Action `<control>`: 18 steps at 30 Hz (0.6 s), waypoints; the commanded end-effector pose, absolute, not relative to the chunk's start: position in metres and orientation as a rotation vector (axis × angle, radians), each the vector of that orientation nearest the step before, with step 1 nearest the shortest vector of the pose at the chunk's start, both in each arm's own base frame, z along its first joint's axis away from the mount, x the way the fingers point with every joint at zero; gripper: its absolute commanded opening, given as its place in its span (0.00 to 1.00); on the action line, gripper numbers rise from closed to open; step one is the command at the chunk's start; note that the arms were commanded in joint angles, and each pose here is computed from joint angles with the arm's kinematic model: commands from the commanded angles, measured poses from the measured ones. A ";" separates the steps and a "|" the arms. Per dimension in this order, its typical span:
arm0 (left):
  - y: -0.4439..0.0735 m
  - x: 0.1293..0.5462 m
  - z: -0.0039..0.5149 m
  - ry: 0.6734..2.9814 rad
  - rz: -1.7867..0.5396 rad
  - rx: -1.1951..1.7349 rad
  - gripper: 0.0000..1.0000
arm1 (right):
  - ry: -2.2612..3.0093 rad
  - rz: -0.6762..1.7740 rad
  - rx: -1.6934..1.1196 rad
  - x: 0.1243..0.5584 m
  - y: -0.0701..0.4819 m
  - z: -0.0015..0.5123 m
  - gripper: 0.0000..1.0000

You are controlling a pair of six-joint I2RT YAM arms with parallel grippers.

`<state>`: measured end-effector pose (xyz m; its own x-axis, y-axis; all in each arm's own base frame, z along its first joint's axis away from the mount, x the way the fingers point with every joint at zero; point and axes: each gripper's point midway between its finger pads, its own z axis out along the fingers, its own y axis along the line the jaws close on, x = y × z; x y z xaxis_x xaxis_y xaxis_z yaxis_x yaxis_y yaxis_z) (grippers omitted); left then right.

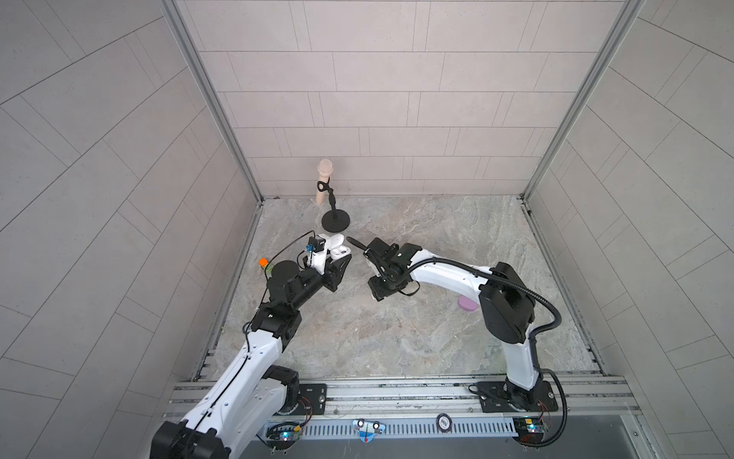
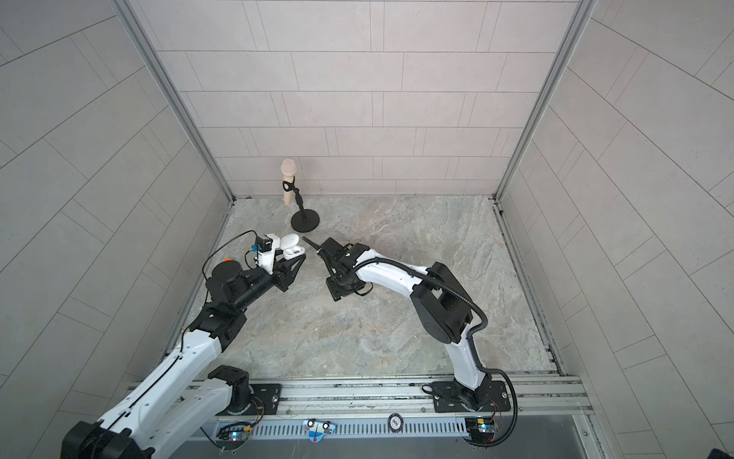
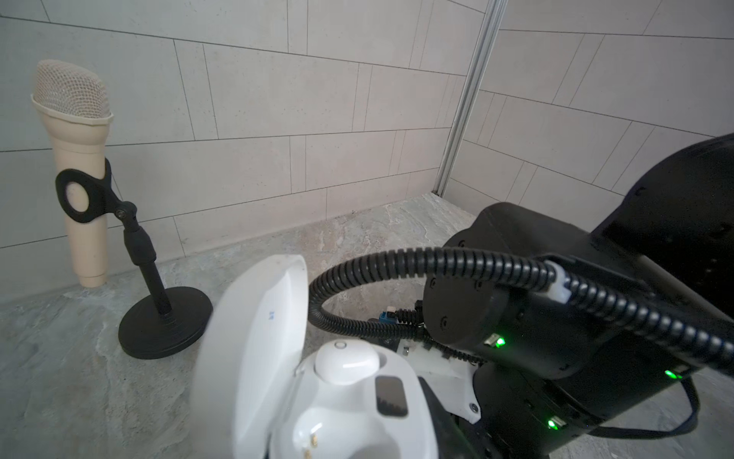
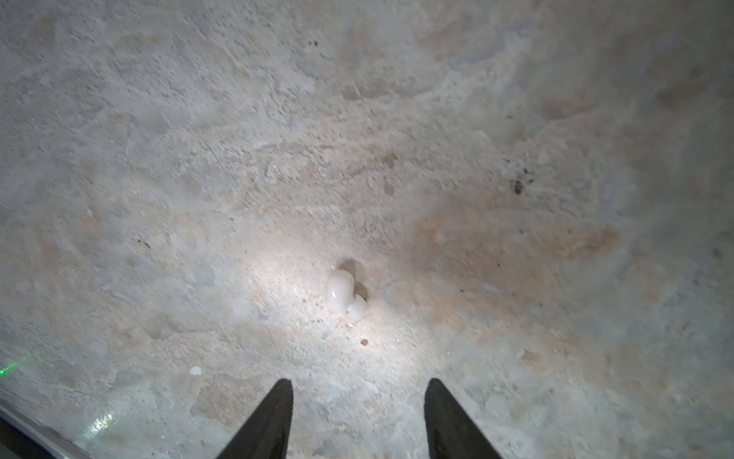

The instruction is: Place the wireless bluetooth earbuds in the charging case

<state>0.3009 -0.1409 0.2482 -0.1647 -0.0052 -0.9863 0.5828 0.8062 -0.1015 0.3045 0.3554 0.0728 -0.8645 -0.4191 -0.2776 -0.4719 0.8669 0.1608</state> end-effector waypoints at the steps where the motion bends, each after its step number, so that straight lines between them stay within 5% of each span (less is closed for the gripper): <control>1: -0.135 0.305 0.264 1.637 -0.520 0.448 0.25 | 2.808 0.312 -0.675 0.309 0.369 0.064 0.55; 18: -0.130 0.305 0.265 1.628 -0.498 0.426 0.25 | 2.824 0.173 -0.698 0.320 0.376 0.039 0.37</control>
<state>0.3092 -0.1247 0.2447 -0.1757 -0.0091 -0.9844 0.5120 0.8532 -0.0992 0.3237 0.3803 0.0493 -0.8553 -0.4375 -0.2775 -0.4770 0.8741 0.0922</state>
